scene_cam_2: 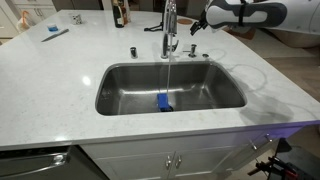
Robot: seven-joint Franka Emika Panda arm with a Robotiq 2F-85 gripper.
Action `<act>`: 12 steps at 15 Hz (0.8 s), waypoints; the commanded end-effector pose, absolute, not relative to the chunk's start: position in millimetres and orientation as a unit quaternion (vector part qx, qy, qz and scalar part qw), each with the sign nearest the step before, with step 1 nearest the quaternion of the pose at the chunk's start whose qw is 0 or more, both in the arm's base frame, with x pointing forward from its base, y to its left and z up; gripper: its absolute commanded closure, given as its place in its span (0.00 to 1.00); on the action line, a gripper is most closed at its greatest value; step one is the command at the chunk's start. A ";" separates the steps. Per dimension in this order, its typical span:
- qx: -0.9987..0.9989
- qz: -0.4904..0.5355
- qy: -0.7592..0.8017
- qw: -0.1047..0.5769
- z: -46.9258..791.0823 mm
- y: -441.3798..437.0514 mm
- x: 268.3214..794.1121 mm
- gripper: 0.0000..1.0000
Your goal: Open the tap
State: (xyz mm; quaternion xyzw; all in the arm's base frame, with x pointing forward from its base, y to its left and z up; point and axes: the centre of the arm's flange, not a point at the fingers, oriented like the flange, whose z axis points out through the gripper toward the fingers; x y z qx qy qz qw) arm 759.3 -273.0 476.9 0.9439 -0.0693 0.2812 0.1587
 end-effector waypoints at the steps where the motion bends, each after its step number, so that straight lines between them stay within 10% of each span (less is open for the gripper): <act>1: 0.958 0.252 -0.035 0.135 495.6 -263.7 744.3 0.00; 12: 0.960 0.240 -0.025 0.141 503.2 -258.8 748.6 0.00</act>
